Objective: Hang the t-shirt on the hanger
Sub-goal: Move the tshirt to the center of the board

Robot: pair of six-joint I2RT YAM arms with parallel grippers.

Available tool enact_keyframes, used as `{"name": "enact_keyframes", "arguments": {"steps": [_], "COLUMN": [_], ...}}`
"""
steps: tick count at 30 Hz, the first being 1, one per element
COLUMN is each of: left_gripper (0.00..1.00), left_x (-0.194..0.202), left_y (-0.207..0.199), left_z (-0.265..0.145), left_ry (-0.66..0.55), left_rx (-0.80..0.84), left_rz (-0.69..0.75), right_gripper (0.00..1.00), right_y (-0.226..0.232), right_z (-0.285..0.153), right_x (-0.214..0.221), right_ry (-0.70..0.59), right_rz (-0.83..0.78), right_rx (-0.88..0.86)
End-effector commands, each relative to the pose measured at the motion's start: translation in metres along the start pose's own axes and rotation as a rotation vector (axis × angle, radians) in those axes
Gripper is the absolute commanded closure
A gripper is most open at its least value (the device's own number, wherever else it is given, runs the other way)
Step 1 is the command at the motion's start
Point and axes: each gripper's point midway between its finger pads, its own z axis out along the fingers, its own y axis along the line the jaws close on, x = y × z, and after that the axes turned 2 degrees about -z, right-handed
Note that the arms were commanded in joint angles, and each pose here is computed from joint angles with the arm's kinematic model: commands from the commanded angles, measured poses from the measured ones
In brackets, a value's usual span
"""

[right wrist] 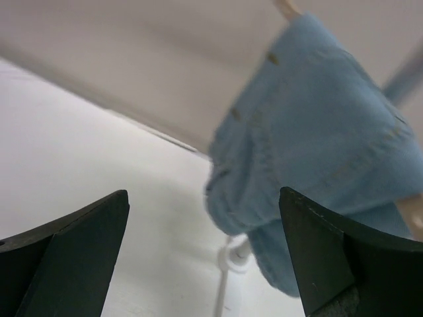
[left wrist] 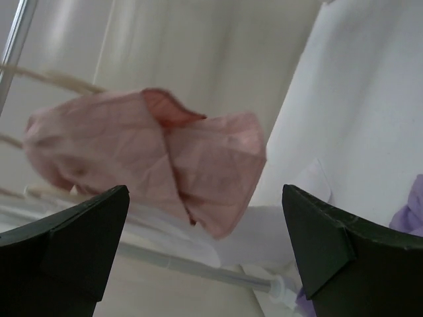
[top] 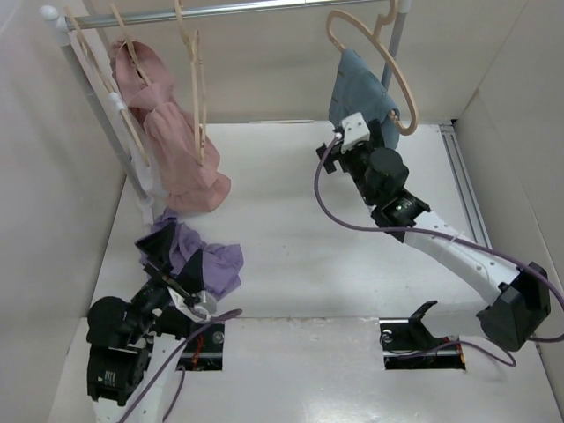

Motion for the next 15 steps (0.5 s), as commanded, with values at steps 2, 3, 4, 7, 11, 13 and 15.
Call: {"name": "enact_keyframes", "arguments": {"steps": [2, 3, 4, 7, 11, 13, 15], "left_gripper": [0.00, 0.00, 0.00, 0.00, 0.00, 0.00, 0.00], "left_x": [0.002, 0.004, 0.015, 0.046, 0.063, 0.060, 0.056], "left_y": [0.052, 0.059, 0.067, 0.072, 0.088, 0.092, 0.087], "left_z": [-0.031, -0.036, -0.041, -0.048, -0.063, -0.065, -0.063], "left_ry": [0.089, 0.111, 0.182, 0.343, 0.437, 0.426, 0.406], "left_rx": [-0.299, -0.334, -0.378, -0.457, -0.624, -0.649, -0.618], "left_rz": [-0.230, -0.279, -0.315, -0.439, -0.593, -0.606, -0.606], "right_gripper": [0.00, 0.00, 0.00, 0.00, 0.00, 0.00, 0.00], "right_y": [0.118, 0.142, 0.187, 0.239, 0.318, 0.352, 0.378], "right_z": [-0.030, -0.039, -0.060, -0.089, -0.124, -0.132, -0.139], "right_x": [0.014, 0.029, 0.053, 0.072, 0.071, 0.077, 0.070], "right_ry": [-0.011, 0.041, 0.113, 0.165, 0.166, 0.172, 0.147], "right_rz": [-0.122, -0.139, -0.193, -0.248, -0.197, -0.210, -0.196], "right_rx": [-0.514, -0.570, -0.674, -0.749, -0.973, -1.047, -1.127]}}
